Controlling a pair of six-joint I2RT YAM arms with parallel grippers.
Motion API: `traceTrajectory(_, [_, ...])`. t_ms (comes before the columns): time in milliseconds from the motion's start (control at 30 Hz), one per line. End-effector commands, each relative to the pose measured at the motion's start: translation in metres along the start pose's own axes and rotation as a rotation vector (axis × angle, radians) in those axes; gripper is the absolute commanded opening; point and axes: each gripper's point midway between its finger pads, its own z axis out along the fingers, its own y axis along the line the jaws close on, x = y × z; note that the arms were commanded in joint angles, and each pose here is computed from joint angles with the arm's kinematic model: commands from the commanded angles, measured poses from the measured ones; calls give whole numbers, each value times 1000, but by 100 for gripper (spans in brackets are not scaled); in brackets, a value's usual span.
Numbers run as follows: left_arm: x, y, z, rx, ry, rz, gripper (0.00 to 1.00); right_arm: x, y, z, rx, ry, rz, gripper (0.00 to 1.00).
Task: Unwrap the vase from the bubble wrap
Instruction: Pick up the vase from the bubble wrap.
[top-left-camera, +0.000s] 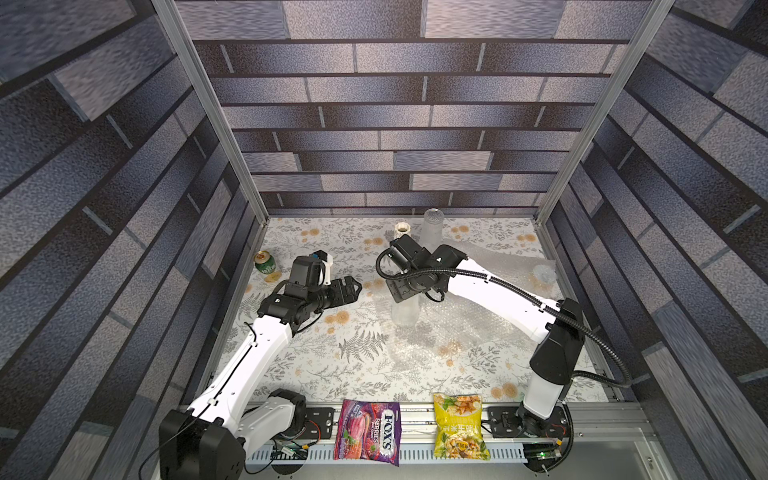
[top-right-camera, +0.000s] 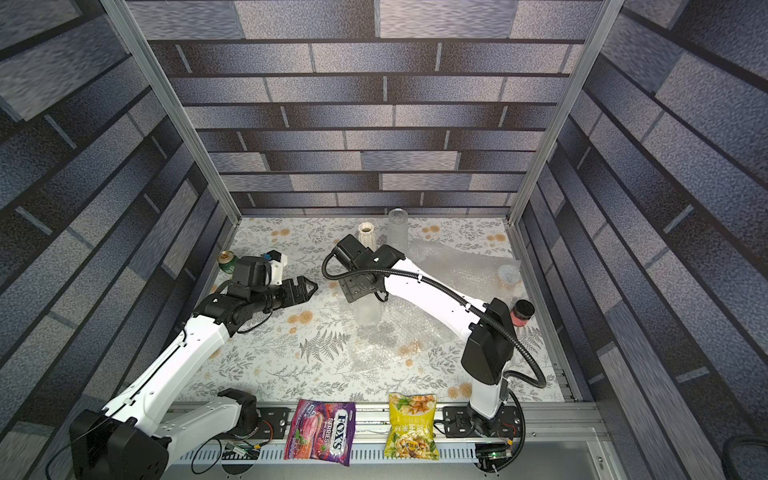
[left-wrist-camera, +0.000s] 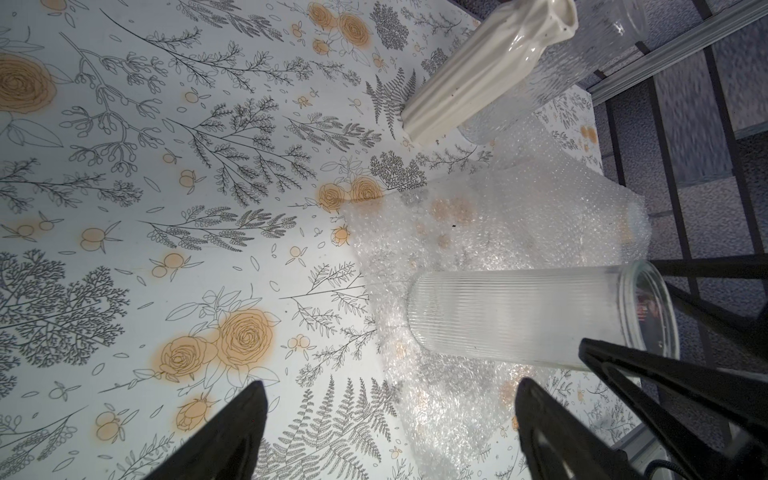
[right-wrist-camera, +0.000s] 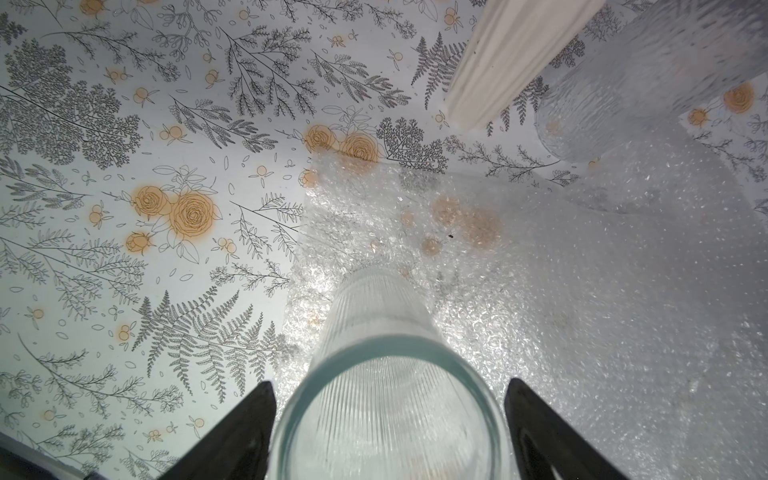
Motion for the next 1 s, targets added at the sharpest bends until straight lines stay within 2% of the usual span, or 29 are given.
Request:
traceTrajectory(0, [-13, -4, -6, -8, -24, 39, 94, 3, -4, -2, 6, 31, 18, 86])
traceTrajectory(333, [-13, -2, -1, -9, -15, 38, 94, 5, -3, 4, -10, 60, 18, 81])
traceTrajectory(667, [-26, 5, 0, -16, -31, 18, 94, -5, 0, -4, -30, 31, 12, 59])
traceTrajectory(967, [-28, 10, 2, -23, -30, 7, 94, -36, 4, -30, -59, -59, -19, 51])
